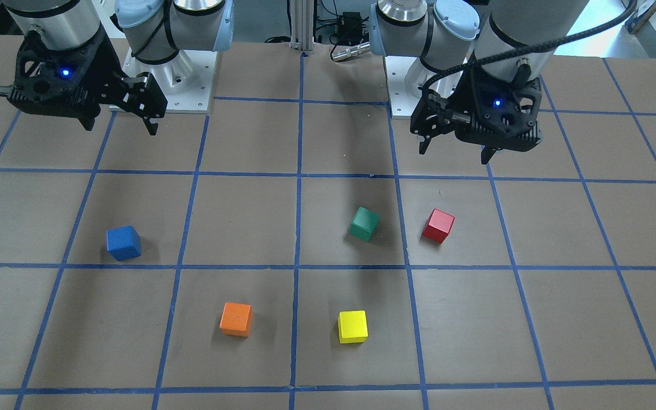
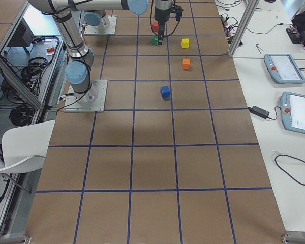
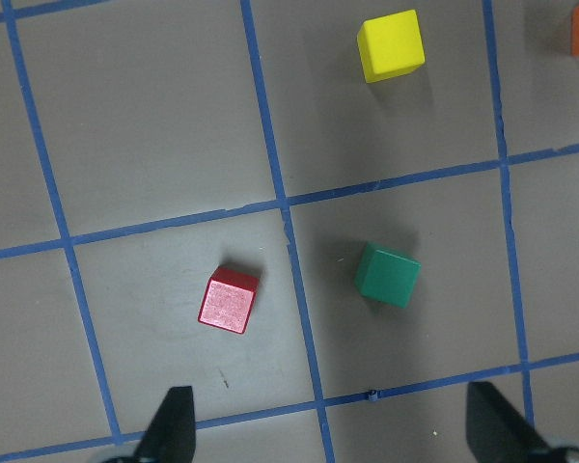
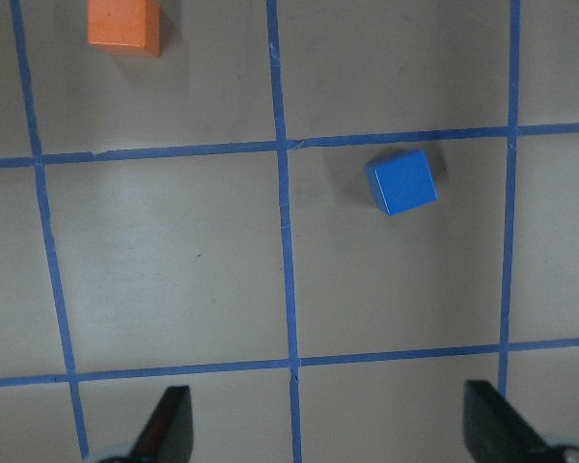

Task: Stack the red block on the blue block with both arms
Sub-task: 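Lower the left gripper onto the red cube and close on it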

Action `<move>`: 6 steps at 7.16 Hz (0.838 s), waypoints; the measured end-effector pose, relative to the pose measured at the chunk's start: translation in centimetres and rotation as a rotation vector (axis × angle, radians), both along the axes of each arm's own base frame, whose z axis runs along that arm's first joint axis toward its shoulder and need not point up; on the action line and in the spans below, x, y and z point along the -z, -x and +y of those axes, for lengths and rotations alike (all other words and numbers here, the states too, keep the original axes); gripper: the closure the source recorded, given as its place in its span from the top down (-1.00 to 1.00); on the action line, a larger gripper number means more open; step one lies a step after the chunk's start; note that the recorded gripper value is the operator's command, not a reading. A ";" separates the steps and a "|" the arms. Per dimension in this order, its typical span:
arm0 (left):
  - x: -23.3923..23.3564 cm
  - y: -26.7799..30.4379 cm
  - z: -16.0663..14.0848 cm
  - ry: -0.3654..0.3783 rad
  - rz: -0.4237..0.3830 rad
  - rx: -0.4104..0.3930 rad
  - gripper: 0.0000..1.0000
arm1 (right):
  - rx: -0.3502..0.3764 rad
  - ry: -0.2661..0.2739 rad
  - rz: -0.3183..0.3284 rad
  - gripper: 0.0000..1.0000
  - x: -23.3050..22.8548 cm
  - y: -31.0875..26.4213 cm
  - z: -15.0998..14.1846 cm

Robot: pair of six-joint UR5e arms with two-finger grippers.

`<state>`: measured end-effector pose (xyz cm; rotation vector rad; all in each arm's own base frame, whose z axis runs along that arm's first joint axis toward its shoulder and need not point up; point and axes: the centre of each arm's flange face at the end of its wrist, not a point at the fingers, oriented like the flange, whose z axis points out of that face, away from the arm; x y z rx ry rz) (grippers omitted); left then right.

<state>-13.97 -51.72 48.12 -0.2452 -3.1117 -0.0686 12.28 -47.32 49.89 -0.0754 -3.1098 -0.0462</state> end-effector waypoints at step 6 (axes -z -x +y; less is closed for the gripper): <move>14.7 -5.6 1.3 -0.076 -0.054 0.095 1.00 | 0.006 -0.006 0.002 1.00 0.3 0.2 0.0</move>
